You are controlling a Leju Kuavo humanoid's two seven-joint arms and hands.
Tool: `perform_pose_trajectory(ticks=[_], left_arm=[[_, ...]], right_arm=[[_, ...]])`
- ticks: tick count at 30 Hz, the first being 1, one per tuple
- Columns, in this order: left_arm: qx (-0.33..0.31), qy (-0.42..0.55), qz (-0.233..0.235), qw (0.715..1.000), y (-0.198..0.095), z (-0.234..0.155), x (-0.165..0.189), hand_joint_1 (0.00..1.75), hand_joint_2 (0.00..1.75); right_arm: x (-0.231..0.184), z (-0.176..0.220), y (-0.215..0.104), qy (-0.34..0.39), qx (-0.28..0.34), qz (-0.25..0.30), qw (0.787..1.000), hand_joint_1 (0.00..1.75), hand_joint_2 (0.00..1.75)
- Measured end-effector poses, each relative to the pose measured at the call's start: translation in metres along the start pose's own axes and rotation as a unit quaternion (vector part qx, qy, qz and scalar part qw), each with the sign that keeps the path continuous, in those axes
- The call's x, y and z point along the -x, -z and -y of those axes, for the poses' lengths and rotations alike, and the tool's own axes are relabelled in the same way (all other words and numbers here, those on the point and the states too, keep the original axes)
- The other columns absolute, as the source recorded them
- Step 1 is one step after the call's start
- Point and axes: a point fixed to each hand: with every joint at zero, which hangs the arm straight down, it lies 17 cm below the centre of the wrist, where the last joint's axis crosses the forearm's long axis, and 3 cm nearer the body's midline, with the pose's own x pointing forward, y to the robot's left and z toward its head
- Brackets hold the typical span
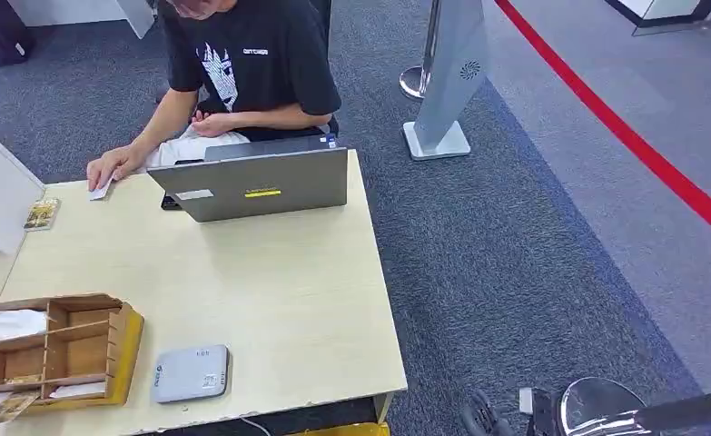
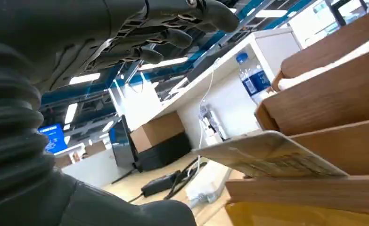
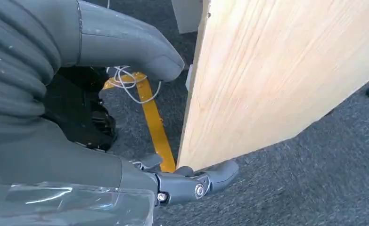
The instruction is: Pass the card to the sensor for recognition and then transmit it.
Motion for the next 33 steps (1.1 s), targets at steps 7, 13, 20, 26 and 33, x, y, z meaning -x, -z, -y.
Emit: perform_pose_trajectory(ticks=[7, 13, 20, 26, 33], left_arm=[[0.004, -0.012, 0.000, 1.000, 0.010, 0.007, -0.014, 0.00, 1.75], [0.006, -0.016, 0.004, 1.000, 0.013, 0.010, -0.020, 0.00, 1.75], [0.012, -0.024, 0.001, 1.000, 0.013, 0.014, -0.023, 1.75, 1.75], [0.016, -0.034, -0.001, 0.999, 0.014, 0.015, -0.025, 1.75, 1.75], [-0.017, -0.026, 0.015, 0.999, 0.015, 0.004, -0.030, 1.75, 1.75]], right_arm=[[-0.003, -0.005, 0.003, -0.004, -0.005, 0.001, 1.000, 0.00, 1.75], [-0.003, -0.006, 0.003, -0.005, -0.007, 0.001, 1.000, 0.00, 1.75], [-0.001, -0.009, 0.003, -0.007, -0.011, -0.002, 1.000, 0.00, 1.75], [-0.001, -0.009, 0.003, -0.009, -0.012, -0.002, 1.000, 0.00, 1.75], [-0.004, -0.007, 0.005, -0.013, -0.005, 0.001, 1.000, 0.00, 1.75]])
